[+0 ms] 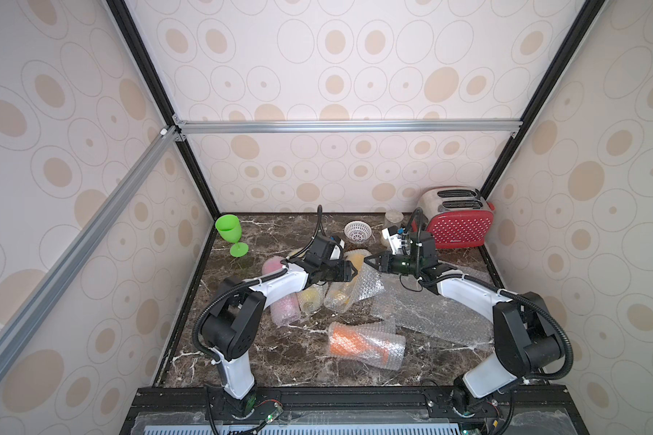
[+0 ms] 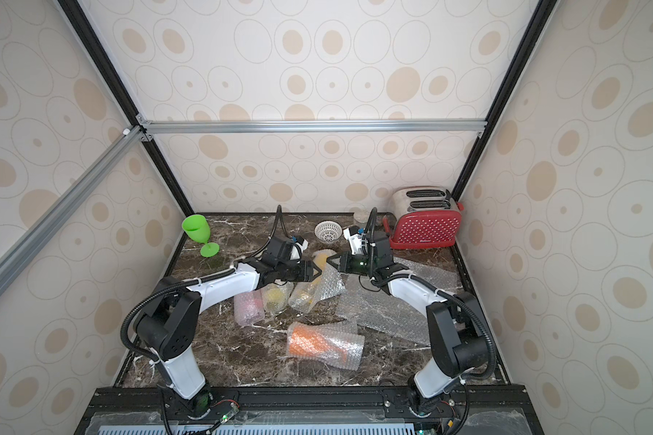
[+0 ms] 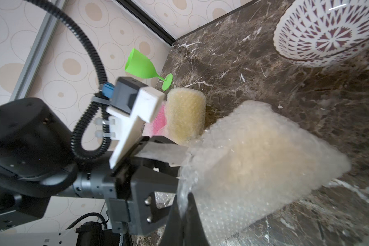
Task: Unpack wine glasses from bubble wrap
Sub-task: Unwrap the bubble wrap at the center of the board.
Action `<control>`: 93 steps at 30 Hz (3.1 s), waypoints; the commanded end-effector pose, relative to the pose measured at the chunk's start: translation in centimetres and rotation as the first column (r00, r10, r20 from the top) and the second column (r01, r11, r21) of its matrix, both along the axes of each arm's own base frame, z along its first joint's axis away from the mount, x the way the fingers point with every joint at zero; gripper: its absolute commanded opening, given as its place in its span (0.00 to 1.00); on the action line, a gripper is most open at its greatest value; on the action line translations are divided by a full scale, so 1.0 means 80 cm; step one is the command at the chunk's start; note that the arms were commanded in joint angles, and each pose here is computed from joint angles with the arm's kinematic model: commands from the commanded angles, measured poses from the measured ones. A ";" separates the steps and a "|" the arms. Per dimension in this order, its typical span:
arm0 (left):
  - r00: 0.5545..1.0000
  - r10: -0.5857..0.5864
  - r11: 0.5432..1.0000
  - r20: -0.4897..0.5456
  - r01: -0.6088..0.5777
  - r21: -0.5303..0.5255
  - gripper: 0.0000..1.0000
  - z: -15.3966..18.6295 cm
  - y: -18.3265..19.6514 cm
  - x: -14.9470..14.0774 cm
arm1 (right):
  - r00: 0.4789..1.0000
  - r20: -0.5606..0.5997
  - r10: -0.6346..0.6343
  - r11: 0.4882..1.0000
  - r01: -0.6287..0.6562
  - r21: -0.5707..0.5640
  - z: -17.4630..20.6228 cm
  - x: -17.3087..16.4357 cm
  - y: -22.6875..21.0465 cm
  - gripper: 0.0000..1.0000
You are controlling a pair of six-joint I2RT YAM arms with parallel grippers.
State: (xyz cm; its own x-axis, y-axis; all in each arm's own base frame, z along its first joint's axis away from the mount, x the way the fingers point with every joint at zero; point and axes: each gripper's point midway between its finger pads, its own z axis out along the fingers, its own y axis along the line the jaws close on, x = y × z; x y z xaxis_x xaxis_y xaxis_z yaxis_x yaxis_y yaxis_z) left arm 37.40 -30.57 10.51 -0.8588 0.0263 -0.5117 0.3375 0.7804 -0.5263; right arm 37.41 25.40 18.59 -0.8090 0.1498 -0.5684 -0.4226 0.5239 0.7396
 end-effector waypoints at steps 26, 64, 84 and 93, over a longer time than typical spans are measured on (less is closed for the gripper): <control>0.984 0.170 0.985 -0.050 -0.171 -0.017 0.01 -0.019 0.060 0.022 | 0.984 0.017 -0.176 0.979 0.177 -0.102 -0.004 -0.011 -0.104 0.03; 0.994 -0.028 0.983 0.102 0.009 0.183 0.62 0.006 -0.012 0.078 | 0.999 0.028 -0.039 0.992 0.042 -0.121 0.007 -0.005 -0.028 0.03; 0.993 0.051 0.985 0.103 -0.067 0.161 0.18 0.008 0.004 0.086 | 0.996 0.028 -0.088 0.972 0.091 -0.215 -0.004 -0.010 -0.050 0.02; 0.984 0.149 0.984 0.101 -0.157 0.083 0.10 0.022 0.048 0.091 | 0.968 -0.018 -0.249 0.926 0.233 -0.298 -0.021 -0.003 -0.128 0.00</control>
State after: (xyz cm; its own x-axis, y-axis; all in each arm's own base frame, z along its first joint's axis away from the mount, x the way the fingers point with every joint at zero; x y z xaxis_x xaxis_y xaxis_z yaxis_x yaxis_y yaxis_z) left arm 43.94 -27.75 10.00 -0.8275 0.0112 -0.5614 0.2775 0.8774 -0.3915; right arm 37.59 17.05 17.41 -0.7952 0.1684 -0.5825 -0.2686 0.7635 0.5873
